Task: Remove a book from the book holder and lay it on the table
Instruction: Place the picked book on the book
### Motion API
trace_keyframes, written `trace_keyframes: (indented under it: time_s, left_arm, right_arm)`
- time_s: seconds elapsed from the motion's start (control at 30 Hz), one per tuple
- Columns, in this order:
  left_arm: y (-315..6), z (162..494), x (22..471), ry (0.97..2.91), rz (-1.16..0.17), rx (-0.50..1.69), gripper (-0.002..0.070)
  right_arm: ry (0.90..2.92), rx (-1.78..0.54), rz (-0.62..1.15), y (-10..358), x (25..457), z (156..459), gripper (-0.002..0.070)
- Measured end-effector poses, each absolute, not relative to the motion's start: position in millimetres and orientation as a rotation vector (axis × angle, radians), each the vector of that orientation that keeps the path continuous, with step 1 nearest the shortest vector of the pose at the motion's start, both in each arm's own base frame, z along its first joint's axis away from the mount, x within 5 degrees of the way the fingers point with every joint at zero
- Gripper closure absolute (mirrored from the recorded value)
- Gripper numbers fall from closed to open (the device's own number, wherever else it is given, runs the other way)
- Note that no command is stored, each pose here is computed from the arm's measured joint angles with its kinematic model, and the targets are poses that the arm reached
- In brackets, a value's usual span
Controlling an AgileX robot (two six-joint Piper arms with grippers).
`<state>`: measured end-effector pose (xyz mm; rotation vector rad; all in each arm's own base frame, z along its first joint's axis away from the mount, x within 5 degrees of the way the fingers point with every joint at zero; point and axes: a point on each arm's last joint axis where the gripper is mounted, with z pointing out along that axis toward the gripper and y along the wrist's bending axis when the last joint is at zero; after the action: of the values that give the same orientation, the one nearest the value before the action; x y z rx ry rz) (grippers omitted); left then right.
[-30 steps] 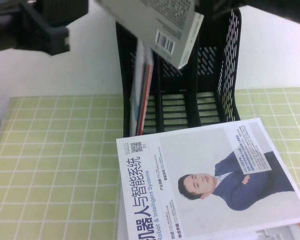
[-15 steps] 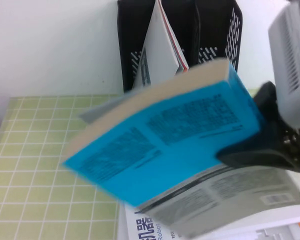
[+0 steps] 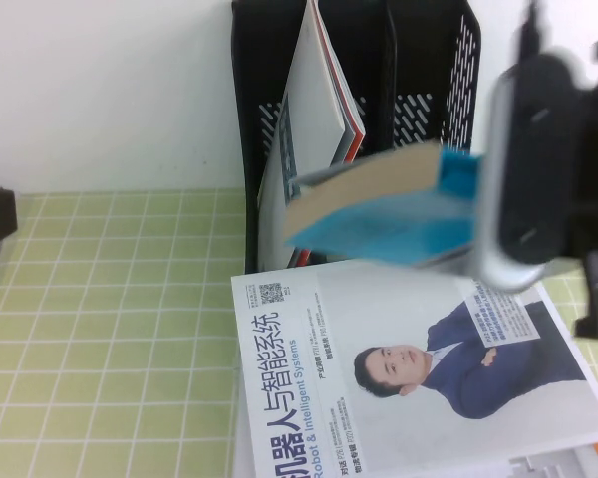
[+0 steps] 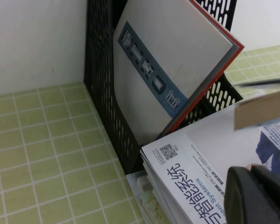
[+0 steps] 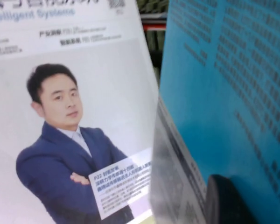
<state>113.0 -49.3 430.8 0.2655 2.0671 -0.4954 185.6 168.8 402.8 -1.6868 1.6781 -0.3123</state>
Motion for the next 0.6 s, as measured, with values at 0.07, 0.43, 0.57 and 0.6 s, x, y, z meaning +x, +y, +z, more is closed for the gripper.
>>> trace_keyframes:
  time_s: [0.07, 0.43, 0.57, 0.6]
  left_arm:
    - [-49, 428, 114, 2.074, -0.495, 0.264, 0.0678]
    - [-50, 428, 114, 2.075, -0.509, 0.256, 0.0678]
    - [-51, 428, 114, 2.076, -0.523, 0.255, 0.0678]
    - [-51, 428, 113, 2.077, -0.525, 0.255, 0.0678]
  right_arm:
    - [1.674, -1.719, -0.372, 183, 185, 391, 0.0476]
    - [1.574, -1.777, -0.817, 252, 167, 280, 0.0477]
    - [1.684, -1.789, -0.621, 260, 151, 266, 0.0476]
    - [1.719, -1.791, -0.582, 260, 149, 264, 0.0476]
